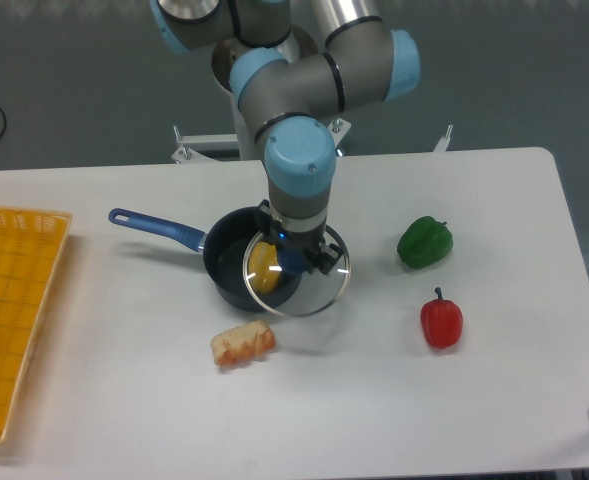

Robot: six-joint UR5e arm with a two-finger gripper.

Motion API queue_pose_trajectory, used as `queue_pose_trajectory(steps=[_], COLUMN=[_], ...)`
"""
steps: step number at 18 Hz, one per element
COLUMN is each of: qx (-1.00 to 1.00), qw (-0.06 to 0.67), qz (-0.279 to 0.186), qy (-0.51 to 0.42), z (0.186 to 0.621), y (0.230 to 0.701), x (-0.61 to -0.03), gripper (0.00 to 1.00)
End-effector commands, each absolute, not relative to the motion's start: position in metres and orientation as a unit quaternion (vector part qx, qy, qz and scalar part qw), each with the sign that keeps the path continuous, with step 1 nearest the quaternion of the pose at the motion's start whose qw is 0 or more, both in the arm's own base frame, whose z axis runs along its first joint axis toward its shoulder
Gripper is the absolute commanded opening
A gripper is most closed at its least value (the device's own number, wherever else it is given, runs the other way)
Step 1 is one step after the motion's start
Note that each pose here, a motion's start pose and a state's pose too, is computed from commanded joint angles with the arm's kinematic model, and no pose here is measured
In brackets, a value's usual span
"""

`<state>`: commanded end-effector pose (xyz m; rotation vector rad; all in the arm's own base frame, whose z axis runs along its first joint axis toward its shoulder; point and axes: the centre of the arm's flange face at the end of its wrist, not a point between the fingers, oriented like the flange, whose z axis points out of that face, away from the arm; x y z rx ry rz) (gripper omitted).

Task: Close the pot lid
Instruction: 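Carry the glass lid over the dark blue saucepan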

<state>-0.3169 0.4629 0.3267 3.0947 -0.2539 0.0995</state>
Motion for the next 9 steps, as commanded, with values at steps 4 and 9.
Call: queue_pose_trajectory(steps=[4, 9], qx=[0.995, 0.993], qw=[0.012, 0.015], qz=[0.03, 0.031], qy=[-0.098, -0.115], z=[0.331, 0.329], y=[0.471, 0.476], x=[-0.298, -0.274], gripper=[0.46, 0.46])
